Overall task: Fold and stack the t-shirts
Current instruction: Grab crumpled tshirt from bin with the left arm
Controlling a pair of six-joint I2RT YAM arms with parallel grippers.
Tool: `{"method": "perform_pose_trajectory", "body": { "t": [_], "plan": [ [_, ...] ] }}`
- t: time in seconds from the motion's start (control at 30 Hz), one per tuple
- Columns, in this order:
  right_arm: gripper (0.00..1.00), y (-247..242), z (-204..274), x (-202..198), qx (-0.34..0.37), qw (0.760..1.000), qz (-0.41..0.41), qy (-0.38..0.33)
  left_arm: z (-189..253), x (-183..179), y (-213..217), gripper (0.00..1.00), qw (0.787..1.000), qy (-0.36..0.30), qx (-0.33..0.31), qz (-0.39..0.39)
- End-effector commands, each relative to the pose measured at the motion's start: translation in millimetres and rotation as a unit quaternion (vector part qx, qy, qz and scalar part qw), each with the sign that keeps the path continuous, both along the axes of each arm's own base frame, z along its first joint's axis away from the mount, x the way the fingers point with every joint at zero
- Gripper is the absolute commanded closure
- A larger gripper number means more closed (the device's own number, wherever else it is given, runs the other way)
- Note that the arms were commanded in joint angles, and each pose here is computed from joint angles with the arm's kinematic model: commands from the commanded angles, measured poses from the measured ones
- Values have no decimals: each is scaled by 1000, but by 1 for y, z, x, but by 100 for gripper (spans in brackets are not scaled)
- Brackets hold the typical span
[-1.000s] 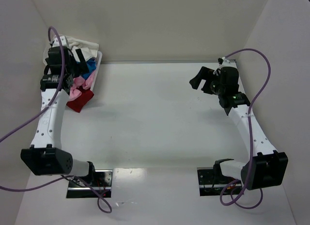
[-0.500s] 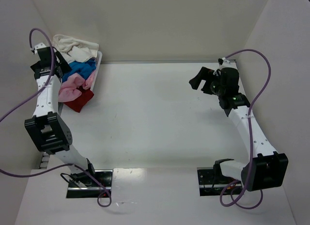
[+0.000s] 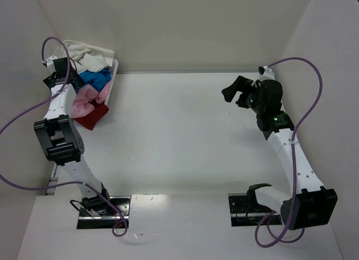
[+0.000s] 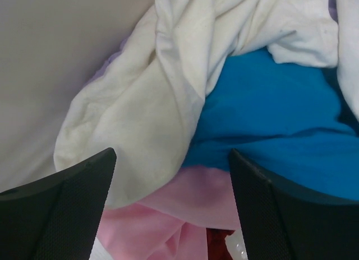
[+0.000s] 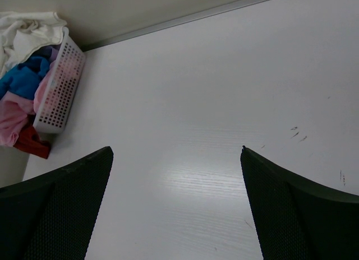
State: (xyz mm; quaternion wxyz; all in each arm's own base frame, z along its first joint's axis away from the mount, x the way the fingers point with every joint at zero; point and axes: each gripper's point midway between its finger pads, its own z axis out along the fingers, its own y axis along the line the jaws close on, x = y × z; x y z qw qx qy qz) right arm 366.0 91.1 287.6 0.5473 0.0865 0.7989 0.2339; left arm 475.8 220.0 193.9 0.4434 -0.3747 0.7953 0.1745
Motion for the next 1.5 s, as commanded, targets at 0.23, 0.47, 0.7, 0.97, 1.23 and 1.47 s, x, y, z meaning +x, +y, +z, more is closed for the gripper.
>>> {"method": "perform_pose_trajectory", "body": {
  "t": [0.23,0.47,0.7,0.97,1.23,1.47],
  "plan": [
    [0,-2,10,-6,4,999,-9,-32,31,13,21,23,990,-113,20,79],
    [0,-2,6,-7,3,1000,-9,-27,12,13,27,24,991,-92,25,94],
    [0,-4,5,-8,2,1000,-13,-28,0,21,27,38,991,-94,14,95],
    [0,-4,11,-12,8,999,-14,-35,-17,25,31,52,991,-77,12,105],
    [0,-3,12,-13,17,999,-17,-38,24,19,29,97,987,-121,15,109],
    [0,-2,19,-19,29,998,-14,-51,112,3,7,100,982,-173,45,59]
  ]
}}
